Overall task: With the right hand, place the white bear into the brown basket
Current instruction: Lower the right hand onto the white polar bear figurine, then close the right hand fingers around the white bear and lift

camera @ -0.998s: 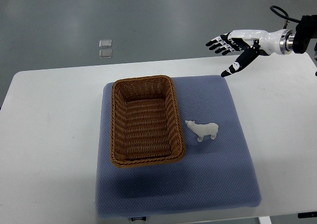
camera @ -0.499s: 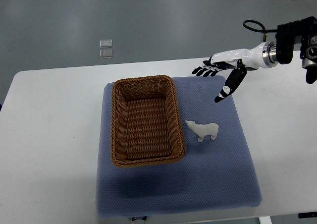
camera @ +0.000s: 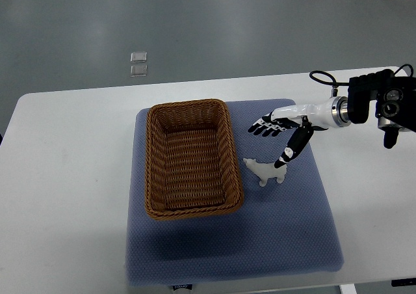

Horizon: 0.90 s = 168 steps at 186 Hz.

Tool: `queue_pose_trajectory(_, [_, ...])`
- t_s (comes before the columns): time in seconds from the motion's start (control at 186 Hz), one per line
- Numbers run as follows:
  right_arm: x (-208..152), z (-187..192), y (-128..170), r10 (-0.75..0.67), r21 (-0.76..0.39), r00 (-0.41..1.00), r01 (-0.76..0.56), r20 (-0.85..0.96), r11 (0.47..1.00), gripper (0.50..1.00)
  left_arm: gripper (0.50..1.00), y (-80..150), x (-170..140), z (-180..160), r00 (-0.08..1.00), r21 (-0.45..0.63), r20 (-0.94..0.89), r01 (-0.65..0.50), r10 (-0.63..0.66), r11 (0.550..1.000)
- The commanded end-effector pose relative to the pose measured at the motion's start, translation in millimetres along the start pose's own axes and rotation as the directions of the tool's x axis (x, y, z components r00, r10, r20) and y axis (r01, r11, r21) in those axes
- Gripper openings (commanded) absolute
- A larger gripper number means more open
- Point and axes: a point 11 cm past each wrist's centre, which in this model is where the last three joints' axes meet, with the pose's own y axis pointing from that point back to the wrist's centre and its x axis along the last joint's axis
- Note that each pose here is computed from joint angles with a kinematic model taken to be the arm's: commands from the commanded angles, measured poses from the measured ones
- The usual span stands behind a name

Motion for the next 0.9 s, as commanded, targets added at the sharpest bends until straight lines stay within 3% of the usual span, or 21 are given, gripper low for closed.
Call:
queue_pose_trajectory(0.0, [-11, 5, -9, -0.004, -0.004, 1.000, 0.004, 0.012, 1.000, 0.915, 1.000, 0, 1, -1, 1.000, 0.001, 0.000, -0.003, 0.003, 1.000])
queue_pose_trajectory(0.585, [-35, 27, -22, 0.008, -0.039, 0.999, -0.007, 0.044, 0.999, 0.891, 1.000, 0, 3, -1, 1.000, 0.002, 0.003, -0.010, 0.010, 1.000])
queue_pose_trajectory(0.896, [-38, 27, -26, 0.026, -0.038, 0.999, -0.025, 0.034, 0.999, 0.721, 1.000, 0, 4, -1, 1.000, 0.002, 0.001, -0.011, 0.011, 1.000])
